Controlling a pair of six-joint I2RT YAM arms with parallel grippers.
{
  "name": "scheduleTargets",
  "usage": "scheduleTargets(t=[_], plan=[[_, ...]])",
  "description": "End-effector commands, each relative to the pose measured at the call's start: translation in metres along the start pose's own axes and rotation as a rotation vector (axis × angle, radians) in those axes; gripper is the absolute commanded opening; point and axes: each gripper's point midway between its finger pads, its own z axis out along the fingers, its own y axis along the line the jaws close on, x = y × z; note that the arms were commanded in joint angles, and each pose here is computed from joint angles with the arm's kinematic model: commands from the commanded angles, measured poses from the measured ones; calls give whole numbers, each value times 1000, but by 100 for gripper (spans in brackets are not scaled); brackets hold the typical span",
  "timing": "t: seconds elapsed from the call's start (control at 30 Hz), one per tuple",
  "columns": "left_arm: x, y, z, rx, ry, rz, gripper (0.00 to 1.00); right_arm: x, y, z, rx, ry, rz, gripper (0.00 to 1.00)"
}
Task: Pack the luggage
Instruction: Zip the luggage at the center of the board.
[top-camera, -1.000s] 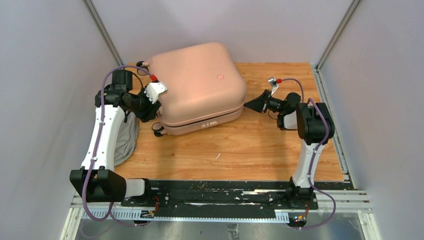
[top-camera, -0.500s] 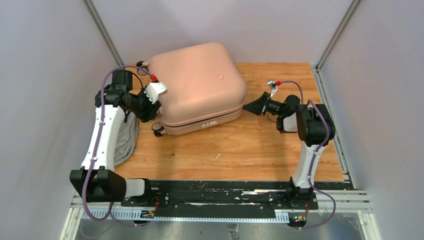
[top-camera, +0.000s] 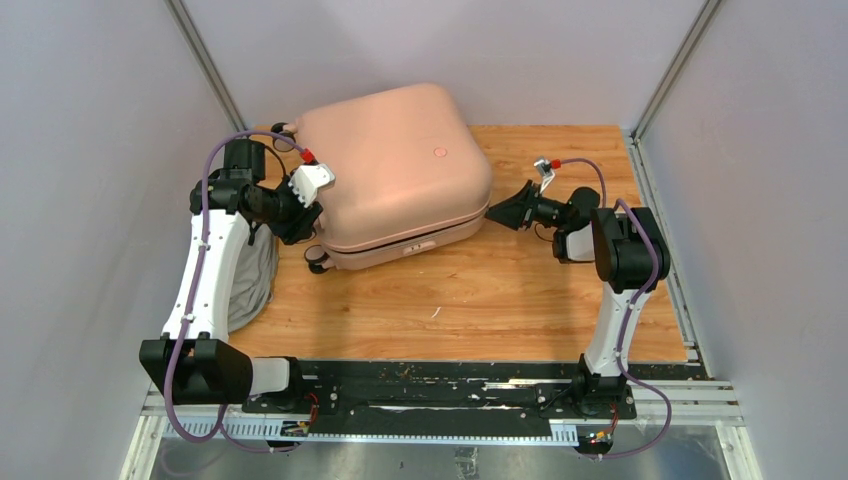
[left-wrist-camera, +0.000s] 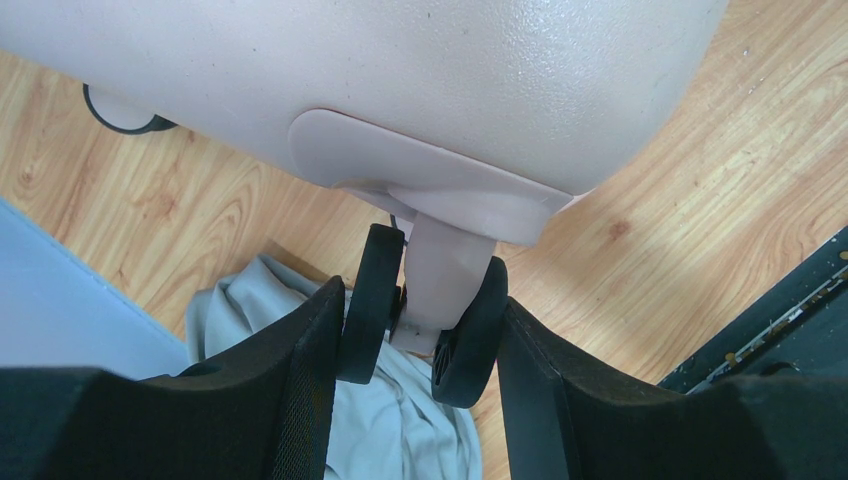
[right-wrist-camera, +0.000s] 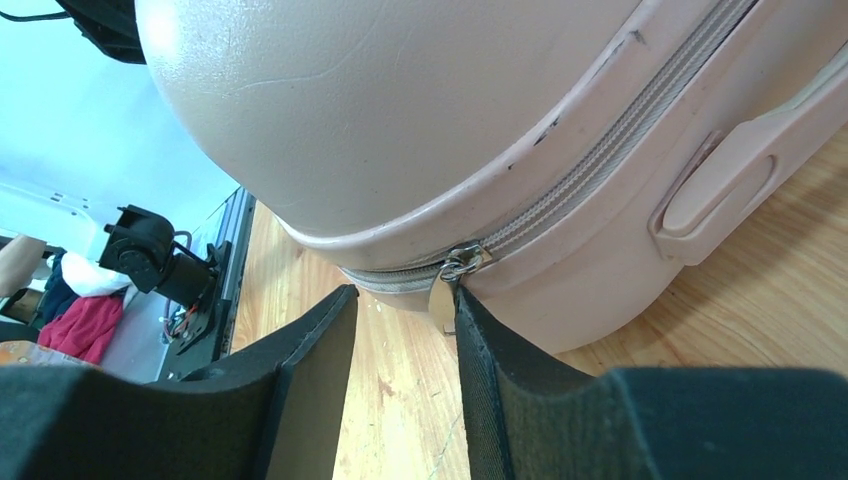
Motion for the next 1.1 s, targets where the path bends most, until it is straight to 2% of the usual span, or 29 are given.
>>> scheduleTargets(t=[0.0,0.27,0.37,0.5,0.73,0.83,1.0,1.07], plan=[[-27,21,-19,-106,-99,18,0,-5,-14,12,26,-15,-53,45],[-27,19,-21,-105,-101,24,0,-1,-48,8,182,17,-56,45],[-27,19,-21,-104,-99,29,0,-5,-51,8,190,14,-74,45],[-26,18,-21,-102,-95,32,0,-15,-53,6,175,-5,-81,42],[-25,18,-21,-103,-92,35,0,-31,-31,12,17,-37,-95,40],[-26,19,-22,-110,-90,35,0,-33,-32,13,-4,-35,-84,32],[-27,18,-25,-113,-95,38,0,-35,-37,10,17,-50,-78,1],[-26,18,-25,-110,-93,37,0,-37,-40,6,36,-62,-77,0]])
